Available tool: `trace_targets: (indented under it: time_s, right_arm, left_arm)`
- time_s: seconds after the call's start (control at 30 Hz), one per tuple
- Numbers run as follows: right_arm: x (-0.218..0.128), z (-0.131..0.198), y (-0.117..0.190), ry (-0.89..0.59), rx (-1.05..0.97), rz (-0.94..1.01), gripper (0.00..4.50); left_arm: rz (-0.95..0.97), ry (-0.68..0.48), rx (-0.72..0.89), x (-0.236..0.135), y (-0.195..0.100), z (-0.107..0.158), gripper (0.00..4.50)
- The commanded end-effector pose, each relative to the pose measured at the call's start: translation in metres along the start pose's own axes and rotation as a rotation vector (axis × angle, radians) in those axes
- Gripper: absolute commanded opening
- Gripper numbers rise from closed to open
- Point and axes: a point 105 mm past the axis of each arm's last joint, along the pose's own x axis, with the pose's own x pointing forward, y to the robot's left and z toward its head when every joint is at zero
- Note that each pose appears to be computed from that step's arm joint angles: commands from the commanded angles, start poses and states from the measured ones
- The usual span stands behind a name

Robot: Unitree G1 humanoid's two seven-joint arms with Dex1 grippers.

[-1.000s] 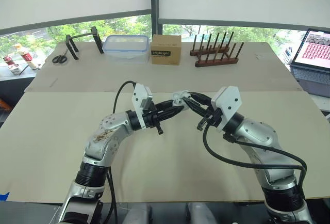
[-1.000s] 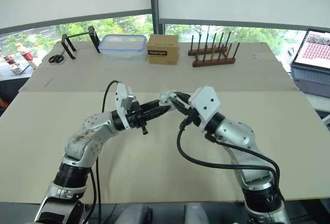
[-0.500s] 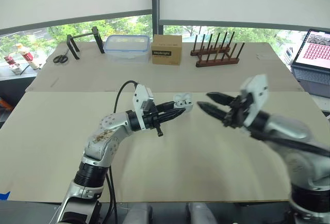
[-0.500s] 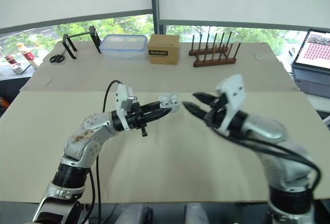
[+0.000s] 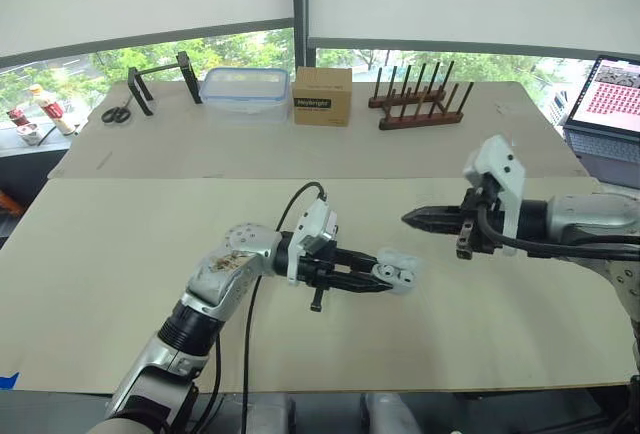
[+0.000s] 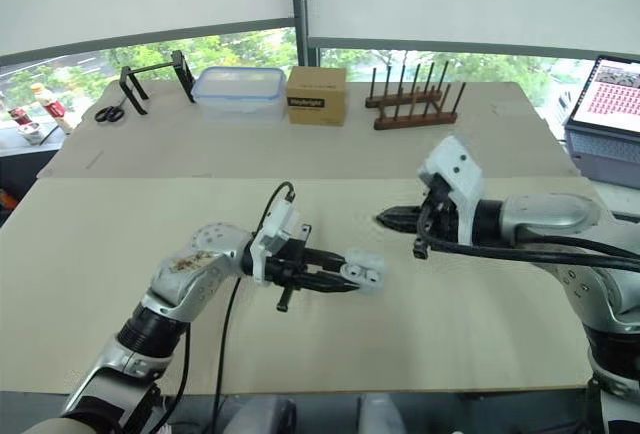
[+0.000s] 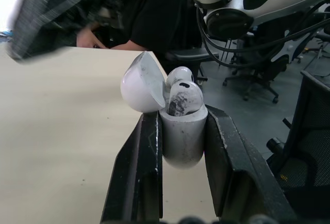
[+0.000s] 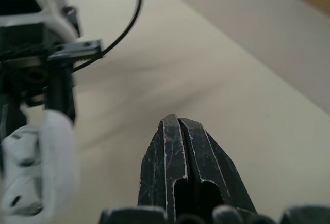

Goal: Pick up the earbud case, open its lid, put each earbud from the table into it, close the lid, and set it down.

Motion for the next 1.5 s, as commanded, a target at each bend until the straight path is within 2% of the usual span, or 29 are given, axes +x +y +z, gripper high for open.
trace_targets:
  time_s: [0.03, 0.27, 0.37, 0.53, 0.7, 0.83, 0.93, 1.2, 1.37, 1.5]
  right_arm:
    - [-0.005, 0.007, 0.017, 0.009, 0.010, 0.115, 0.00]
    - [-0.014, 0.005, 0.042, 0.037, 0.062, 0.258, 0.00]
    - [-0.014, -0.006, 0.046, 0.075, 0.071, 0.256, 0.00]
    - [-0.011, -0.011, 0.043, 0.058, 0.071, 0.209, 0.00]
    - [-0.019, 0.015, 0.046, -0.101, 0.119, 0.234, 0.00]
    - [-0.015, 0.027, 0.029, -0.207, 0.165, 0.130, 0.00]
    - [-0.006, 0.017, 0.023, -0.161, 0.162, 0.072, 0.00]
    - [-0.001, -0.004, 0.044, -0.045, 0.141, 0.161, 0.00]
    - [-0.001, -0.016, 0.045, -0.010, 0.143, 0.161, 0.00]
    - [-0.004, -0.011, 0.043, -0.043, 0.134, 0.154, 0.00]
  left_arm:
    - [0.008, -0.032, 0.051, 0.003, 0.005, 0.011, 0.60]
    - [0.058, -0.026, 0.068, 0.000, 0.013, 0.010, 0.60]
    - [0.077, -0.037, 0.064, -0.002, 0.016, 0.012, 0.60]
    - [0.091, -0.050, 0.030, -0.004, 0.017, 0.012, 0.60]
    - [0.096, -0.022, 0.039, -0.005, 0.017, 0.006, 0.60]
    - [0.103, -0.029, 0.044, -0.003, 0.018, 0.006, 0.60]
    - [0.105, -0.039, 0.053, -0.002, 0.018, 0.008, 0.60]
    - [0.139, -0.067, 0.055, -0.003, 0.020, 0.015, 0.60]
    - [0.141, -0.094, 0.041, -0.001, 0.019, 0.020, 0.60]
    - [0.161, -0.062, -0.110, -0.005, 0.021, 0.007, 0.60]
